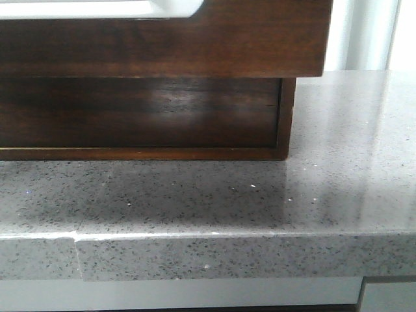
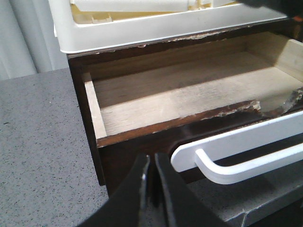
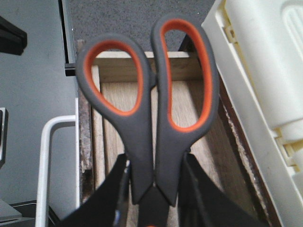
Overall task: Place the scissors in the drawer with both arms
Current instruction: 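Lower the scissors into the drawer and open the right gripper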
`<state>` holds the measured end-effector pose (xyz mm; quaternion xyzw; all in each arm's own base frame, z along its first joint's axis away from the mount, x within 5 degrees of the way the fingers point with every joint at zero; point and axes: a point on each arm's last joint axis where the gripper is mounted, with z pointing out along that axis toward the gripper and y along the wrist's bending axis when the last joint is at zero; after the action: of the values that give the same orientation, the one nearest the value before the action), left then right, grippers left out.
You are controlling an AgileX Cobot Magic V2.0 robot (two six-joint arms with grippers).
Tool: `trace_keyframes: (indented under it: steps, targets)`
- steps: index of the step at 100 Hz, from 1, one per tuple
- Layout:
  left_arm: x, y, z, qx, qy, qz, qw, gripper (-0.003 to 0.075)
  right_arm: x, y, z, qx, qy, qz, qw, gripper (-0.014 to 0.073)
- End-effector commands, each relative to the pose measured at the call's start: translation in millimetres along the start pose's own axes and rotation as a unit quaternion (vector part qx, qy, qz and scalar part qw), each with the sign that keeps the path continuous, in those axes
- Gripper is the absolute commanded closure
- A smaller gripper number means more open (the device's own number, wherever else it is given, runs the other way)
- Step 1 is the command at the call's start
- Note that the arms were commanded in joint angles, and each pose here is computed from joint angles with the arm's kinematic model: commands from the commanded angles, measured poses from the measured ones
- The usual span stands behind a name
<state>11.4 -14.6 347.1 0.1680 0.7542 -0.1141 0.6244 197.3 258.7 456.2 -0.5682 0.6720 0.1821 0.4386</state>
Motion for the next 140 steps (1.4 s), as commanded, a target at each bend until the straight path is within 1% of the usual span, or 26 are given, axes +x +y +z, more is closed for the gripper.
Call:
trace_keyframes:
  steps: [1, 30, 54, 60, 63, 70, 82, 89, 95, 102, 114, 120, 126, 128, 132, 133, 140]
  targets:
    - [-15.2, 0.2, -3.0, 0.002, -0.045, -0.006, 0.999, 0.074, -15.1, -4.8, -11.2, 0.028, -0.054, -0.019, 0.998, 0.0669]
    - [-15.1, 0.1, -3.0, 0.002, -0.044, -0.006, 0.999, 0.074, -4.9, -10.1, 27.0, 0.021, -0.016, -0.023, 0.999, 0.0668]
    - [-15.0, 0.1, -3.0, 0.003, -0.044, -0.006, 0.999, 0.074, -0.6, -12.4, 40.9, 0.022, -0.003, -0.026, 0.999, 0.0667]
    - [-15.1, -0.3, -3.0, 0.005, -0.044, -0.008, 0.999, 0.074, 0.2, -12.4, 42.8, 0.02, 0.0, -0.026, 0.999, 0.0647]
    - [-15.1, -0.3, -3.0, 0.005, -0.044, -0.008, 0.999, 0.074, 0.8, -12.7, 44.0, 0.021, 0.002, -0.027, 0.999, 0.0627]
    - [-15.1, -0.3, -3.0, 0.005, -0.044, -0.008, 0.999, 0.074, 1.8, -13.1, 47.3, 0.02, 0.005, -0.027, 0.999, 0.055]
    - [-15.2, -0.6, -3.0, 0.007, -0.045, -0.011, 0.999, 0.074, 1.1, -15.5, 47.9, 0.028, -0.002, -0.026, 0.999, 0.0354]
    - [-15.4, -1.5, -3.0, 0.012, -0.045, -0.016, 0.999, 0.074, -0.1, -18.1, 47.5, 0.036, -0.011, -0.024, 0.999, 0.0258]
    - [-15.6, -2.5, -3.1, 0.018, -0.046, -0.022, 0.999, 0.074, -0.8, -19.3, 46.4, 0.04, -0.016, -0.023, 0.999, 0.0195]
    - [-15.7, -3.0, -3.1, 0.02, -0.047, -0.025, 0.998, 0.074, -0.9, -19.4, 46.4, 0.04, -0.017, -0.024, 0.999, 0.0171]
    - [-15.7, -3.0, -3.1, 0.02, -0.047, -0.025, 0.998, 0.074, -1.0, -16.0, 35.5, 0.03, -0.008, -0.024, 0.999, 0.018]
    - [-15.7, -3.0, -3.1, 0.02, -0.047, -0.025, 0.998, 0.074, -2.3, -12.5, 25.1, 0.02, -0.007, -0.02, 1.0, 0.0231]
    - [-15.7, -3.0, -3.1, 0.02, -0.047, -0.025, 0.998, 0.074, -3.7, -7.9, 13.5, 0.006, -0.008, -0.014, 1.0, 0.0322]
    - [-15.7, -3.0, -3.1, 0.02, -0.047, -0.025, 0.998, 0.074, -5.0, -6.1, 6.5, 0.003, -0.012, -0.013, 1.0, 0.0381]
    - [-15.7, -3.0, -3.1, 0.02, -0.047, -0.025, 0.998, 0.074, -6.5, -3.6, -2.7, -0.001, -0.016, -0.012, 1.0, 0.046]
    - [-15.7, -3.0, -3.1, 0.02, -0.047, -0.025, 0.998, 0.074, -6.8, -2.8, -4.5, -0.004, -0.017, -0.01, 1.0, 0.0491]
    - [-15.7, -3.0, -3.1, 0.02, -0.047, -0.025, 0.998, 0.074, -10.9, 1.5, -24.3, -0.005, -0.037, 0.004, 0.999, 0.0614]
